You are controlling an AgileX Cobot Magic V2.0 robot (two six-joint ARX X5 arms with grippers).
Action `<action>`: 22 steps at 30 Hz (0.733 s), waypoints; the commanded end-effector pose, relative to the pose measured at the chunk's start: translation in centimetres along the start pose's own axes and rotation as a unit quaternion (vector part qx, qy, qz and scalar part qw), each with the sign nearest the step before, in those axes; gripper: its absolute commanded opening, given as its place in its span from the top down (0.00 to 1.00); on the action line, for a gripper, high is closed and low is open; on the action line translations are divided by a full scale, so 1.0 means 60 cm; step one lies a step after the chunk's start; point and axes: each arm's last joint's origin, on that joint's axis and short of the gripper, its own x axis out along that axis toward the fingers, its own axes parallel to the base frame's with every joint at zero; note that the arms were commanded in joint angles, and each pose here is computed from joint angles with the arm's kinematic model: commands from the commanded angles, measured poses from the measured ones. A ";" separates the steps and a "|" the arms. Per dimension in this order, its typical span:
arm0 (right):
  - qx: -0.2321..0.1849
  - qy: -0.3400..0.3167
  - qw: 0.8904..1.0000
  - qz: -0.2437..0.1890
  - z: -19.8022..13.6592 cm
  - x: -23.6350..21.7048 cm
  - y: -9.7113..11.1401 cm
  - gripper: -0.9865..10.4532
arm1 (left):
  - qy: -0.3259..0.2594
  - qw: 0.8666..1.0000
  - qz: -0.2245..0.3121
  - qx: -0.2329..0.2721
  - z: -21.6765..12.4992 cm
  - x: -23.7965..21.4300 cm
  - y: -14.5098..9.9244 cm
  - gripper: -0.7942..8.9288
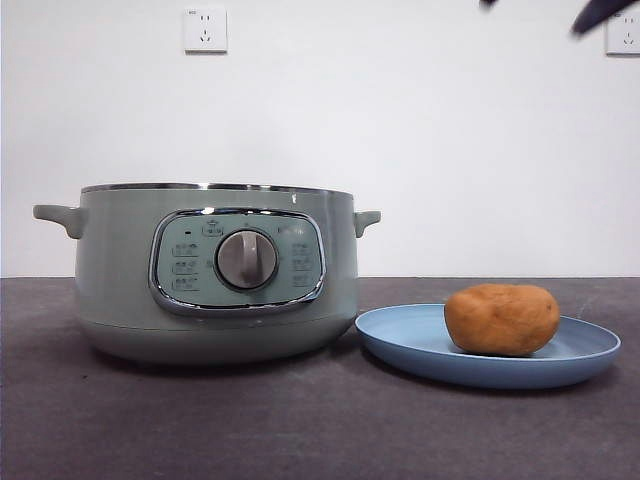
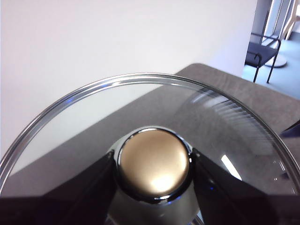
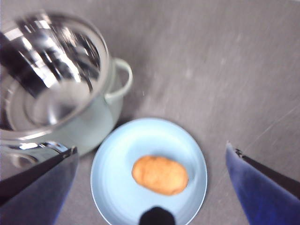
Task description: Take the potato out from the steamer,put the potato on the plate,close the lid
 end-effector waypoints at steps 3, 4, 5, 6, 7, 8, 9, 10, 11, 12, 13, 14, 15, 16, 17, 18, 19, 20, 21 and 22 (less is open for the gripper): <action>0.004 -0.059 0.998 -0.003 -0.011 -0.068 0.002 0.39 | -0.002 1.000 -0.002 0.002 0.001 0.038 0.008 0.93; 0.007 -0.070 0.998 -0.003 -0.013 -0.079 0.002 0.39 | 0.003 1.000 -0.003 0.001 -0.002 0.046 0.010 0.93; 0.010 -0.081 0.997 -0.003 -0.016 -0.091 0.002 0.39 | 0.009 1.000 -0.005 0.000 -0.006 0.058 0.012 0.93; 0.011 -0.091 0.996 -0.003 -0.018 -0.102 0.003 0.39 | 0.015 1.000 -0.005 -0.002 -0.012 0.068 0.013 0.93; 0.011 -0.098 0.995 -0.004 -0.020 -0.110 0.003 0.39 | 0.019 1.000 -0.006 -0.004 -0.017 0.078 0.014 0.93; 0.011 -0.106 0.994 -0.005 -0.023 -0.119 0.003 0.39 | 0.025 1.000 -0.007 -0.008 -0.024 0.088 0.015 0.93; 0.011 -0.113 0.994 -0.007 -0.025 -0.126 0.003 0.39 | 0.030 0.999 -0.008 -0.013 -0.033 0.100 0.016 0.93; 0.011 -0.117 0.993 -0.011 -0.027 -0.132 0.003 0.39 | 0.033 0.999 -0.011 -0.019 -0.042 0.111 0.017 0.93; 0.012 -0.121 0.992 -0.019 -0.029 -0.137 0.002 0.39 | 0.039 0.999 -0.015 -0.026 -0.053 0.123 0.018 0.93; 0.013 -0.122 0.992 -0.029 -0.031 -0.141 0.001 0.39 | 0.044 0.998 -0.020 -0.031 -0.064 0.135 0.019 0.93; 0.013 -0.121 0.992 -0.035 -0.033 -0.143 0.001 0.39 | 0.052 0.998 -0.020 -0.037 -0.074 0.144 0.019 0.93; 0.014 -0.119 0.992 -0.042 -0.035 -0.145 0.000 0.39 | 0.062 0.997 -0.019 -0.040 -0.085 0.154 0.020 0.93; 0.014 -0.115 0.992 -0.044 -0.036 -0.145 0.000 0.39 | 0.070 0.996 -0.020 -0.042 -0.097 0.163 0.020 0.93; 0.014 -0.110 0.993 -0.044 -0.038 -0.145 0.000 0.39 | 0.076 0.996 -0.021 -0.043 -0.106 0.170 0.020 0.93; 0.014 -0.106 0.993 -0.044 -0.039 -0.144 0.000 0.39 | 0.082 0.995 -0.021 -0.045 -0.116 0.178 0.020 0.93; 0.014 -0.102 0.994 -0.044 -0.040 -0.144 0.000 0.39 | 0.086 0.995 -0.022 -0.046 -0.124 0.184 0.020 0.93; 0.014 -0.099 0.994 -0.045 -0.041 -0.143 0.000 0.39 | 0.089 0.995 -0.022 -0.047 -0.133 0.190 0.020 0.93; 0.015 -0.097 0.994 -0.048 -0.041 -0.143 0.000 0.39 | 0.091 0.994 -0.023 -0.047 -0.140 0.196 0.020 0.93; 0.015 -0.096 0.994 -0.055 -0.041 -0.142 -0.001 0.39 | 0.094 0.994 -0.024 -0.048 -0.149 0.203 0.020 0.93; 0.015 -0.095 0.994 -0.058 -0.042 -0.142 -0.001 0.39 | 0.096 0.994 -0.024 -0.049 -0.158 0.209 0.020 0.93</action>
